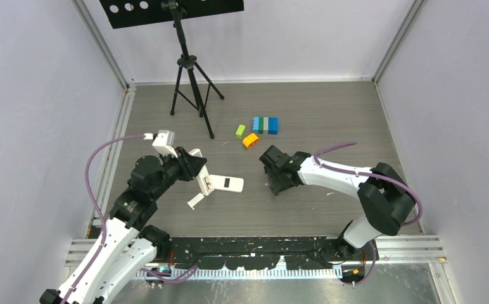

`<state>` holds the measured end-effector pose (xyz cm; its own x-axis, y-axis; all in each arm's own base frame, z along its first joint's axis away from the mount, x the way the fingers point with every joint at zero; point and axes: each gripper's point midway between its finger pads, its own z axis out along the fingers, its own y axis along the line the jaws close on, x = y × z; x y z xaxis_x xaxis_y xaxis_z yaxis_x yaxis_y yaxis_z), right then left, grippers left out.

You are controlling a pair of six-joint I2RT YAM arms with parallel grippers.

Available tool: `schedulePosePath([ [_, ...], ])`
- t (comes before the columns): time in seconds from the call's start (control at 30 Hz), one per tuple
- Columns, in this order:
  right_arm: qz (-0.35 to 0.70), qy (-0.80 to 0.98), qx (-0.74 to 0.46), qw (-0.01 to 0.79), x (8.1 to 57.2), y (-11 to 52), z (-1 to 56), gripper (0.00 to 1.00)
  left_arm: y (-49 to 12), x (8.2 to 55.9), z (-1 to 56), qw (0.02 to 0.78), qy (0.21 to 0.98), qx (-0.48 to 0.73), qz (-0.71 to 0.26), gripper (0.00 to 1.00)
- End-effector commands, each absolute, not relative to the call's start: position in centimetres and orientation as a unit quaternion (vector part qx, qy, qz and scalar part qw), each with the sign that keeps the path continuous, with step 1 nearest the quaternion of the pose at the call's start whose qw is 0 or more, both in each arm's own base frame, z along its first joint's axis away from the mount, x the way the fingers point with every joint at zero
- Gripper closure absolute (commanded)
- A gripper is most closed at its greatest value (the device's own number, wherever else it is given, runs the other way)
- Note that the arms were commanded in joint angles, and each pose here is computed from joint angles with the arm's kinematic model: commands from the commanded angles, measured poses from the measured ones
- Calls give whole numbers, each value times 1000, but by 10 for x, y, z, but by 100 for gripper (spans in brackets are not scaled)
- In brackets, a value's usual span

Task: Load the batteries into the remote control
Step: Adjust the battery at the center of the board.

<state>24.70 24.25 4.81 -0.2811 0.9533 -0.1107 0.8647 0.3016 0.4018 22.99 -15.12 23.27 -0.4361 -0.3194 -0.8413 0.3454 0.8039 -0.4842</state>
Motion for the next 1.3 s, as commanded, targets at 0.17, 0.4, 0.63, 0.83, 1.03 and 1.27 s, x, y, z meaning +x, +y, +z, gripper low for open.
schedulePosePath([
  [0.17, 125, 756, 621, 165, 251, 243, 37, 44, -148, 235, 242, 555, 771, 3, -312, 100],
  [0.4, 113, 754, 626, 163, 243, 233, 22, 45, -150, 236, 237, 549, 776, 3, -311, 100],
  [0.63, 98, 744, 632, 194, 235, 206, 24, 45, -150, 238, 233, 545, 780, 3, -307, 100],
  [0.83, 84, 728, 649, 202, 229, 186, 22, 45, -150, 239, 228, 541, 783, 2, -306, 100],
  [1.03, 69, 707, 672, 208, 228, 159, 18, 45, -150, 239, 227, 540, 785, 3, -303, 100],
  [1.27, 52, 689, 691, 213, 225, 136, 15, 45, -148, 239, 227, 543, 785, 1, -300, 100],
])
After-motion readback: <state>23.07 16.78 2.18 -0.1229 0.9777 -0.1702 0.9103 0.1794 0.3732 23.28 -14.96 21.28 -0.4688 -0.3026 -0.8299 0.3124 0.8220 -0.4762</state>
